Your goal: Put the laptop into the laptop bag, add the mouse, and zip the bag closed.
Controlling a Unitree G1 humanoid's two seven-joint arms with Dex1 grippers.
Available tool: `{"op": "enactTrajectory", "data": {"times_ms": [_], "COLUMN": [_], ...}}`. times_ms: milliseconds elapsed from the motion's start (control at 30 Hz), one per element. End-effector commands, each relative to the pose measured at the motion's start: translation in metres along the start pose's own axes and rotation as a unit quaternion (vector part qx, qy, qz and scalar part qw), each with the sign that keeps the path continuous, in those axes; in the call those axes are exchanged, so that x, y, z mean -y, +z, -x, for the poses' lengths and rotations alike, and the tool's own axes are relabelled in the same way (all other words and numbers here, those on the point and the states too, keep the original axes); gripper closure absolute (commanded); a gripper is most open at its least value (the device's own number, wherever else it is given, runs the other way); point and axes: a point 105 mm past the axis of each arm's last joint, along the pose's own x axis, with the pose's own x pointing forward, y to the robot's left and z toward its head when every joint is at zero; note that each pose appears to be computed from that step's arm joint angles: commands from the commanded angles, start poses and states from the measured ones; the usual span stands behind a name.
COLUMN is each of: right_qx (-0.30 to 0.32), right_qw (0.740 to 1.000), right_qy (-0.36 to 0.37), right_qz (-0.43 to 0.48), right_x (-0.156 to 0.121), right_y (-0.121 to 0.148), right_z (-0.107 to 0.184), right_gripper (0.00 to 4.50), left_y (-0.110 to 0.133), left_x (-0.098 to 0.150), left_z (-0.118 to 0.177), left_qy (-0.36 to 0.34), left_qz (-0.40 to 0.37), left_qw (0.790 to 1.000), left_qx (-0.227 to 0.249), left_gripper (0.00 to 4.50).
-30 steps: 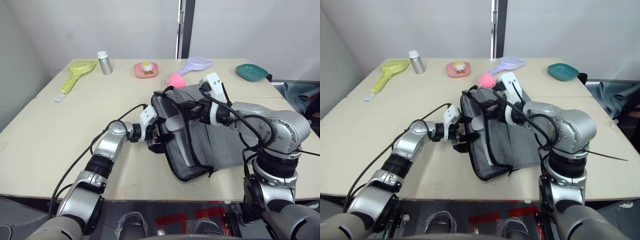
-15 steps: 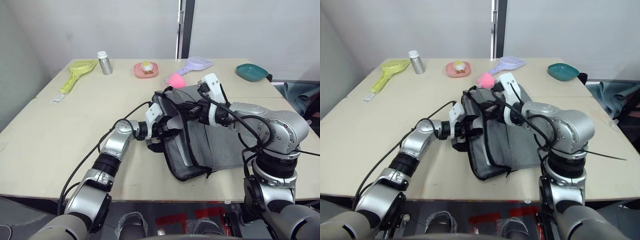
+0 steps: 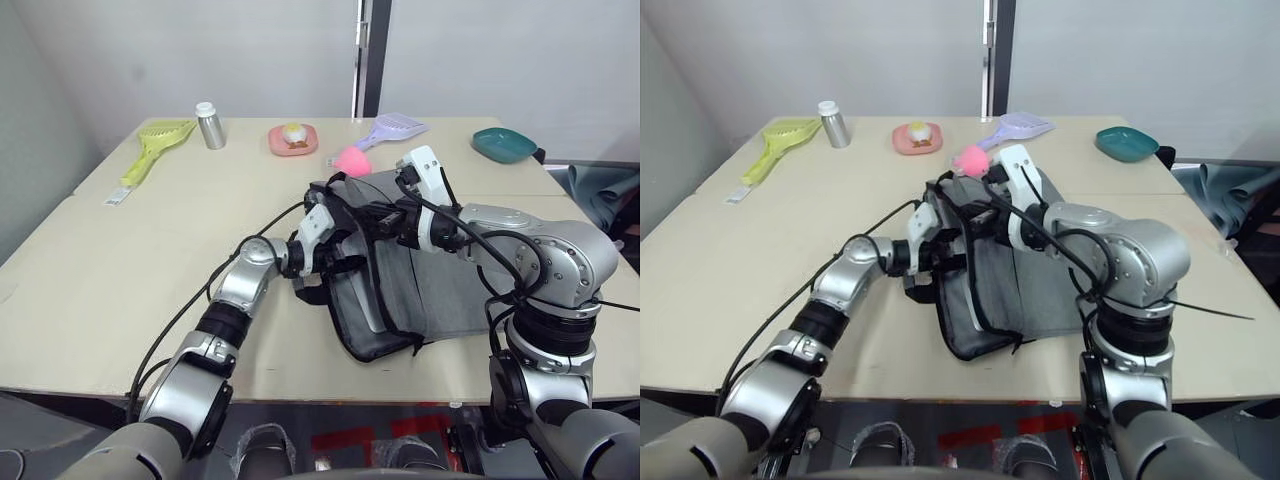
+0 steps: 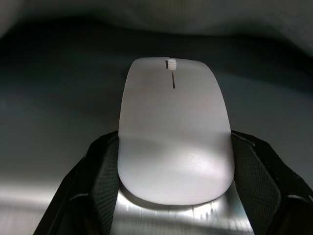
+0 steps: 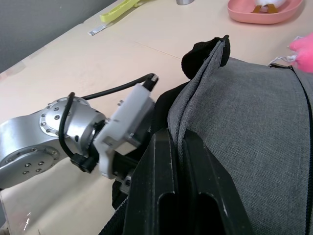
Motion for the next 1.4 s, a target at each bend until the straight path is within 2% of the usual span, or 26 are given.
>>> {"op": "enactTrajectory", "data": {"times_ms": [33, 167, 200, 267, 367, 567, 700, 767, 833, 933, 1033, 1167, 1400], "right_qx": [0.034, 0.034, 0.033, 0.033, 0.032, 0.031, 0.027, 0.023, 0.018, 0.006, 0.003, -0.003, -0.014], "right_qw": [0.999, 0.999, 0.999, 0.999, 0.999, 0.999, 0.999, 0.999, 1.0, 1.0, 0.999, 0.999, 0.997], "right_qy": [0.019, 0.017, 0.017, 0.016, 0.015, 0.014, 0.012, 0.018, 0.023, 0.028, 0.034, 0.048, 0.079], "right_qz": [0.028, 0.027, 0.027, 0.026, 0.027, 0.028, 0.025, 0.016, 0.003, -0.008, -0.014, -0.01, 0.004], "right_x": [-0.012, -0.012, -0.011, -0.011, -0.01, -0.008, -0.006, -0.004, -0.003, 0.0, 0.001, -0.003, -0.013], "right_y": [0.014, 0.013, 0.012, 0.012, 0.012, 0.012, 0.011, 0.007, 0.003, -0.007, -0.011, -0.014, -0.021], "right_z": [0.004, 0.005, 0.005, 0.005, 0.005, 0.006, 0.007, 0.006, 0.005, 0.003, 0.001, -0.003, -0.002], "right_gripper": [4.5, 4.5, 4.5, 4.5, 4.5, 4.5, 4.5, 4.5, 4.5, 4.5, 4.5, 4.5, 4.5], "left_y": [0.006, 0.005, 0.006, 0.01, 0.014, 0.015, 0.03, 0.037, 0.047, 0.047, 0.046, 0.036, 0.033], "left_x": [-0.006, -0.002, 0.0, 0.004, 0.002, 0.007, 0.006, -0.004, -0.019, -0.036, -0.032, -0.011, 0.006], "left_z": [-0.001, 0.003, 0.005, 0.011, 0.018, 0.053, 0.086, 0.105, 0.12, 0.145, 0.164, 0.194, 0.215], "left_qy": [0.012, 0.0, -0.008, -0.026, -0.014, -0.026, -0.021, 0.009, 0.047, 0.095, 0.082, 0.044, 0.019], "left_qz": [-0.024, -0.008, -0.002, 0.008, -0.005, -0.012, -0.036, -0.044, -0.02, -0.009, 0.019, 0.033, 0.069], "left_qw": [1.0, 1.0, 1.0, 0.999, 1.0, 0.999, 0.999, 0.999, 0.998, 0.995, 0.996, 0.997, 0.994], "left_qx": [0.002, 0.011, 0.016, 0.026, 0.026, 0.014, 0.017, 0.013, 0.029, 0.003, -0.011, -0.058, -0.079], "left_gripper": [1.74, 1.74, 0.67, 0.04, 0.04, 0.04, 0.04, 0.04, 0.04, 0.04, 0.04, 0.04, 0.04]}}
